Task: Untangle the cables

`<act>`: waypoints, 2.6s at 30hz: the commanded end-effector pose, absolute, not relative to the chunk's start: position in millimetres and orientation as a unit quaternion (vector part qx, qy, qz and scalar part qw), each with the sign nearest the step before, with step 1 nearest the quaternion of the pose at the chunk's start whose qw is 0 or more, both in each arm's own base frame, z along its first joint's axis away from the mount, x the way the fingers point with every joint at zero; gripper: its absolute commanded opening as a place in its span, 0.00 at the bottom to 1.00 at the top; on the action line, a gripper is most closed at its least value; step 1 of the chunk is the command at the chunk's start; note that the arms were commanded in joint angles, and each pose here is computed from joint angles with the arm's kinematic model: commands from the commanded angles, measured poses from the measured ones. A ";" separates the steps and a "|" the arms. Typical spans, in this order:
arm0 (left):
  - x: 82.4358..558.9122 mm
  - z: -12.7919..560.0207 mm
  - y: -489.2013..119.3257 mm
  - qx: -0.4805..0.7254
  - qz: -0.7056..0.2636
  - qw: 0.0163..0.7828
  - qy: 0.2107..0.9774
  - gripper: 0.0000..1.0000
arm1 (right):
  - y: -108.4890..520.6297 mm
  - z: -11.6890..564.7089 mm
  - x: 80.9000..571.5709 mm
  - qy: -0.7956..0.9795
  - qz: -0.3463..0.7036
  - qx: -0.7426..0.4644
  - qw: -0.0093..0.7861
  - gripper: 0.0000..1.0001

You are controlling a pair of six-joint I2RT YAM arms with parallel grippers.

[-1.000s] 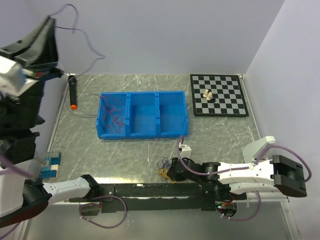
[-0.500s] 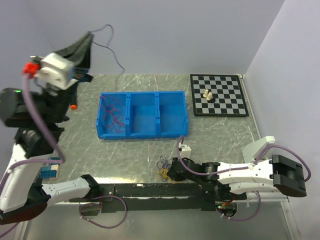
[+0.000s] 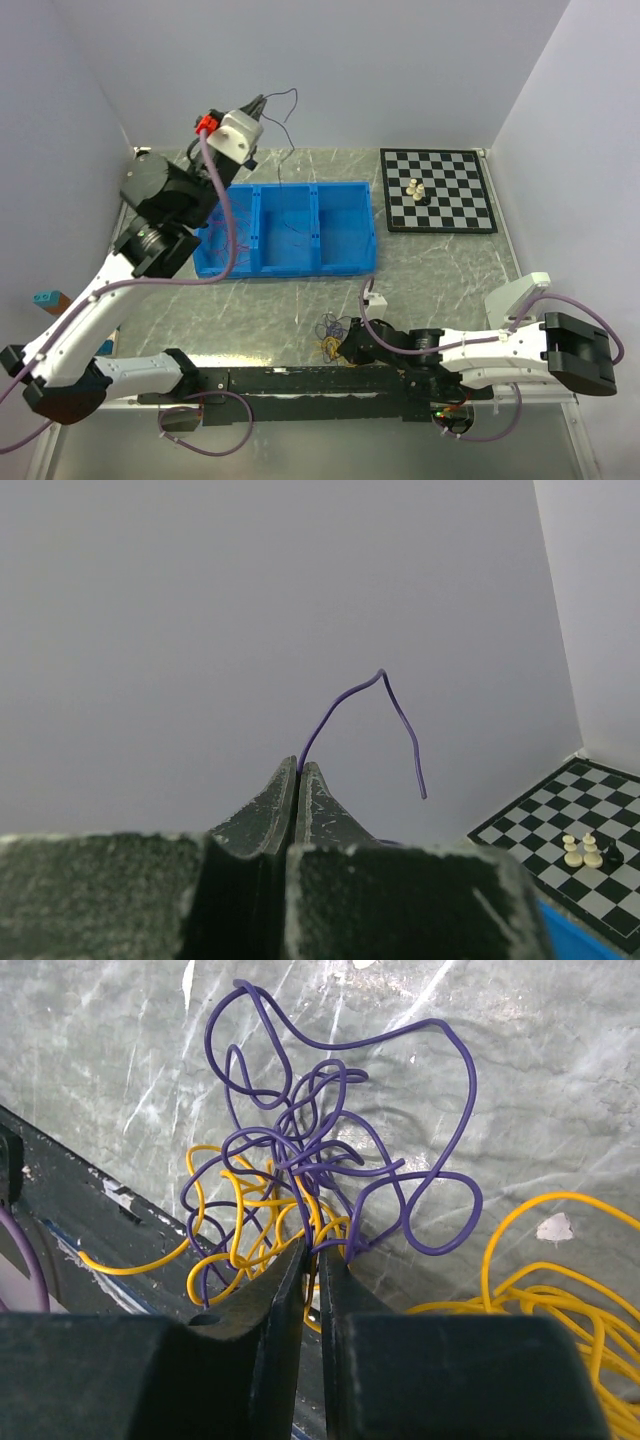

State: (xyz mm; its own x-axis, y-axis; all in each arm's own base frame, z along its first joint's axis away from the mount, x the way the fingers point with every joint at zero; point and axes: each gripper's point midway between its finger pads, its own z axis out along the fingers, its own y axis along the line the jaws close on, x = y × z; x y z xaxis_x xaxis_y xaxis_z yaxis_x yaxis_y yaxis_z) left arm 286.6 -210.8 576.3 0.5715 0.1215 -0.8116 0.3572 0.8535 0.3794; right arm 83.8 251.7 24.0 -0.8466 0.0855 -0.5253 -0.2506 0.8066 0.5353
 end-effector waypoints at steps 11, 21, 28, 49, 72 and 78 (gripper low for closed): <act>336.5 552.7 -209.1 0.210 -0.040 0.856 0.470 0.01 | 252.5 31.9 88.4 0.897 0.336 -0.023 0.288 0.16; 388.6 468.1 -196.3 0.216 0.013 0.819 0.531 0.01 | 250.0 36.9 89.4 0.890 0.349 -0.014 0.293 0.16; 409.6 442.8 -201.4 0.220 0.023 0.801 0.557 0.01 | 249.0 35.3 88.6 0.890 0.351 -0.010 0.292 0.15; 421.4 219.6 -217.4 0.294 0.018 0.511 0.808 0.38 | 259.0 43.0 89.4 0.886 0.360 -0.016 0.292 0.13; 147.8 156.9 -308.9 0.666 -0.260 0.307 0.628 0.88 | 263.1 48.1 89.7 0.883 0.365 -0.026 0.296 0.10; 145.6 117.4 -310.7 0.723 -0.234 0.322 0.564 0.86 | 257.0 42.7 86.6 0.884 0.366 -0.024 0.290 0.09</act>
